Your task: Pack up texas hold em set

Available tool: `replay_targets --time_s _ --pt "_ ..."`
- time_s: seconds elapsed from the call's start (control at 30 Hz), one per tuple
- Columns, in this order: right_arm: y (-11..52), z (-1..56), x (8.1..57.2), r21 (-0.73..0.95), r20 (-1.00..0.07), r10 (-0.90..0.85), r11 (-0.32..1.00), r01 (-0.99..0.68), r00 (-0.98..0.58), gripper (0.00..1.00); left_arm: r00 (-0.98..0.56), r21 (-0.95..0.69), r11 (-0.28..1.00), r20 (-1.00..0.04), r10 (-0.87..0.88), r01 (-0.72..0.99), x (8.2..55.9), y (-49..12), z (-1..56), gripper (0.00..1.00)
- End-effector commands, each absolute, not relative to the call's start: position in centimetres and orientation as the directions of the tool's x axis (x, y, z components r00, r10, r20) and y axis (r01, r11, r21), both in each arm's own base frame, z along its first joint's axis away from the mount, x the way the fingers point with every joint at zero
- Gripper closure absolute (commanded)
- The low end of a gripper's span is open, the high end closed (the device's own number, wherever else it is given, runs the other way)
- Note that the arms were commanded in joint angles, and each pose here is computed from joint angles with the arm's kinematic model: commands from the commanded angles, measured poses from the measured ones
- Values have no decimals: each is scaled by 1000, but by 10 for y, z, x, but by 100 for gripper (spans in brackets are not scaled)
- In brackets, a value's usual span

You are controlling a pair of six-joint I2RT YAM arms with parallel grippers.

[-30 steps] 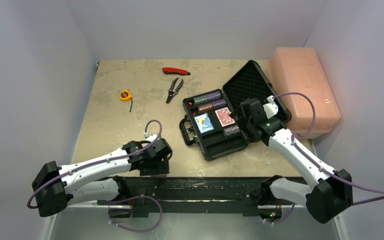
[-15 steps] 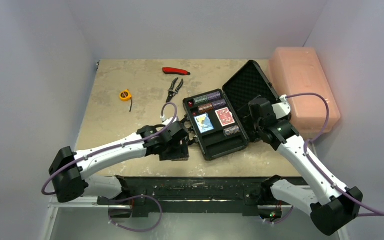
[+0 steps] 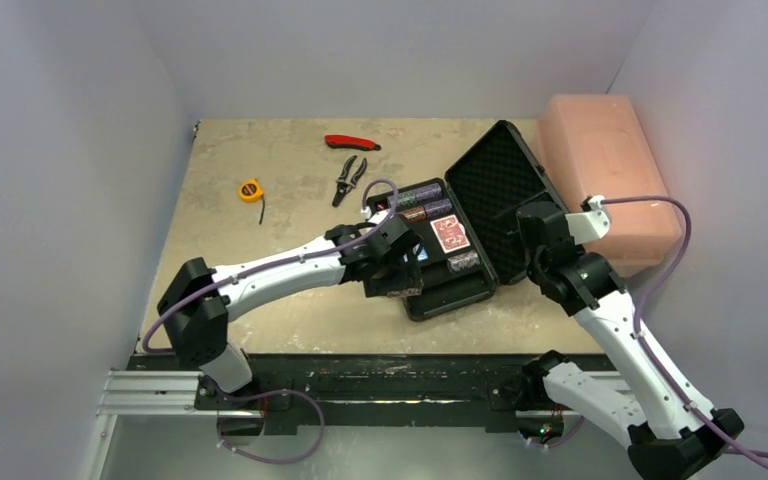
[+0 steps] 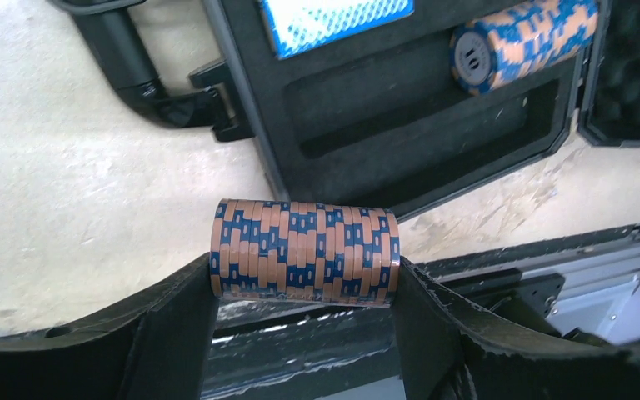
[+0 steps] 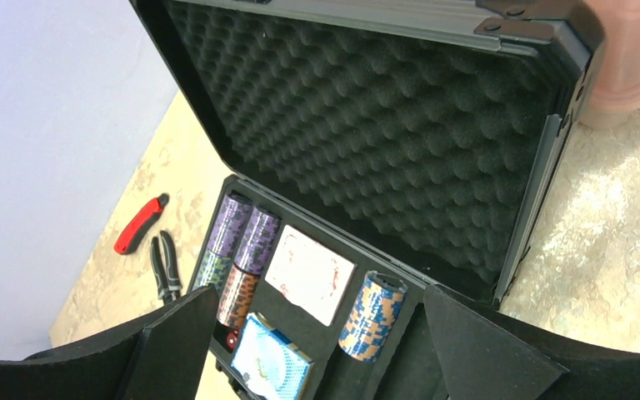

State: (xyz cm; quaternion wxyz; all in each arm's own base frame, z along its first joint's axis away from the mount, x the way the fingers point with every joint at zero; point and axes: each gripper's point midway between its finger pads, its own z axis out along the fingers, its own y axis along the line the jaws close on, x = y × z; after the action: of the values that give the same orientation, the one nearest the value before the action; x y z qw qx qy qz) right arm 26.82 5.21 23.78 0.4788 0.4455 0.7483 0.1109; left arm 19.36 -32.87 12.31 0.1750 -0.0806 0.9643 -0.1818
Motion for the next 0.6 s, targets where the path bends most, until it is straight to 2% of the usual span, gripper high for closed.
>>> replay_targets --time_s 0.0,0.57 --pt "37 258 265 619 -631 774 547 564 -59 1 -879 -497 861 -356 -317 -109 226 -368 155 100" --pt "28 270 258 627 -647 762 550 552 -26 1 -825 -511 849 -417 -380 -133 273 -400 144 100"
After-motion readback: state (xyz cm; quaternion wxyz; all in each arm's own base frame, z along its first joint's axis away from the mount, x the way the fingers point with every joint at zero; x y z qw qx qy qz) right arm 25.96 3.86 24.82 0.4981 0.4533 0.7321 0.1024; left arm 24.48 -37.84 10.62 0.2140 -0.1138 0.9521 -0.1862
